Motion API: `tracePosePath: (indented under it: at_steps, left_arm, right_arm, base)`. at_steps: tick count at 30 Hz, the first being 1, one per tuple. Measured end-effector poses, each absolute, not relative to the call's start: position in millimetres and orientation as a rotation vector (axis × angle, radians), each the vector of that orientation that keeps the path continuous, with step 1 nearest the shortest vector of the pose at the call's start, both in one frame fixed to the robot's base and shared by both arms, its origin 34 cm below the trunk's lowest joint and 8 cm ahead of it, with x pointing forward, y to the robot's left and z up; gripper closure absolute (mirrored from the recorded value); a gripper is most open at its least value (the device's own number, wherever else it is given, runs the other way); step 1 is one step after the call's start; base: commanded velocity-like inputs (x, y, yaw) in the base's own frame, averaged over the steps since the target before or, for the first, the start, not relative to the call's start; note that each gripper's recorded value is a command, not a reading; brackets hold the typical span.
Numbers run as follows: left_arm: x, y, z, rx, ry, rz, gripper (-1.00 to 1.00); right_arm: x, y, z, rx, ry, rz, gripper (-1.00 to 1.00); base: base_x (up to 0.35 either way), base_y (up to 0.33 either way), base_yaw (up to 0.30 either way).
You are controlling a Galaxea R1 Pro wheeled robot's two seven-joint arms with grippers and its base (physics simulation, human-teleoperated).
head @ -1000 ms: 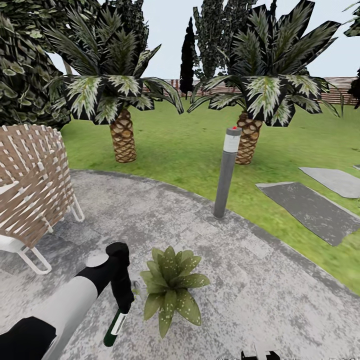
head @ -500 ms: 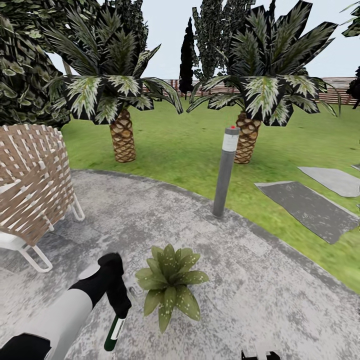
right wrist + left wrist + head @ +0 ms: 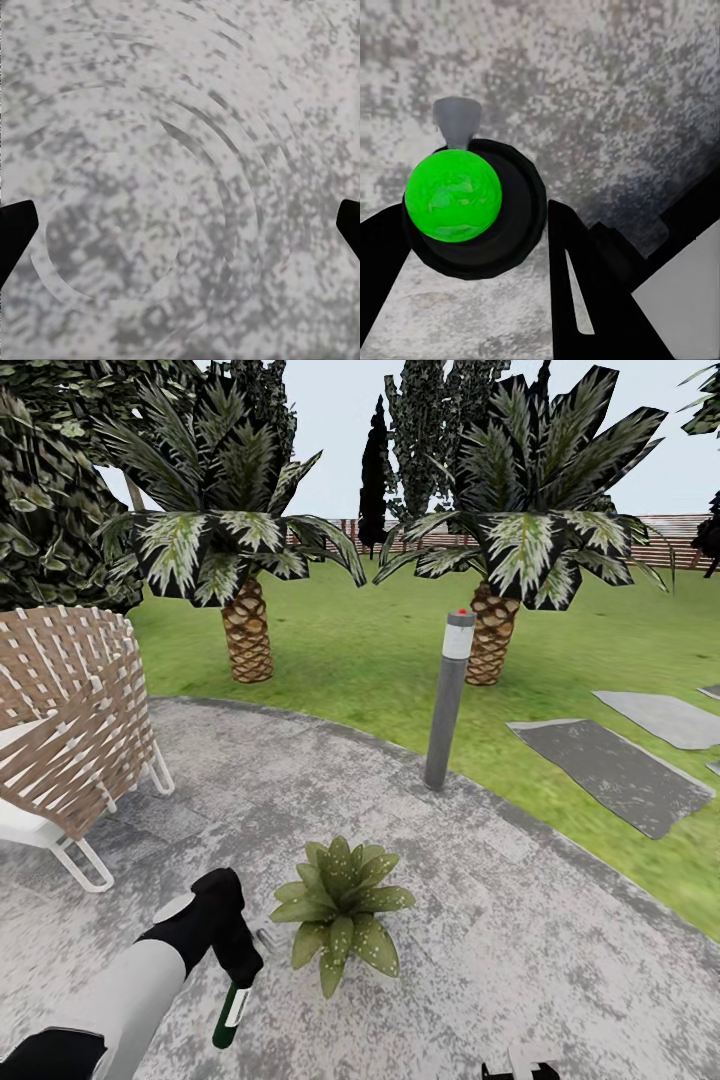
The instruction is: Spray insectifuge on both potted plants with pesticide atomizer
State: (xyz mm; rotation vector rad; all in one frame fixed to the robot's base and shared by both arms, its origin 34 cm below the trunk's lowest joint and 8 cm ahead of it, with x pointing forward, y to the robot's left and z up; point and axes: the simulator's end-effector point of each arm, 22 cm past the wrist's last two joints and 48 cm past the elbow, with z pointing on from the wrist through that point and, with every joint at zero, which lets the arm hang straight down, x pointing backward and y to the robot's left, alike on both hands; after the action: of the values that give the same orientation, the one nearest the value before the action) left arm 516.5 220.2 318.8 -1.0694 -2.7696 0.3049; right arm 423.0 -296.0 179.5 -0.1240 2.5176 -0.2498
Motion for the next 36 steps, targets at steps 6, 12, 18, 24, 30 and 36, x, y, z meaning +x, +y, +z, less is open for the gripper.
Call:
tracePosePath:
  at_steps: [6,12,18,24,30,36]
  left_arm:
    - [497,205,284,-1.153,-2.786,0.304,1.00]
    - [503,219,270,-1.162,-2.868,0.286,1.00]
    - [504,226,268,-1.140,-2.881,0.272,1.00]
    - [506,225,269,-1.137,-2.888,0.275,1.00]
    - [507,225,270,-1.137,-2.891,0.274,1.00]
    - [508,227,270,-1.136,-2.893,0.270,1.00]
  right_arm:
    - [423,-293,179,-0.123,2.517,-0.245,-1.00]
    - [423,-293,180,-0.120,2.516,-0.248,-1.00]
    - [424,-293,180,-0.120,2.515,-0.247,-1.00]
    - [424,-292,180,-0.119,2.515,-0.246,-1.00]
    - [424,-292,180,-0.119,2.515,-0.245,-1.00]
    - [424,-292,180,-0.118,2.515,-0.246,-1.00]
  base:
    - [0.000,0.000,0.000]
    - [0.000,0.000,-0.165]
    - [0.000,0.000,-0.297]
    - [-0.029,0.024,-0.290]
    - [-0.021,0.195,-0.036]
    - [-0.021,0.029,0.000]
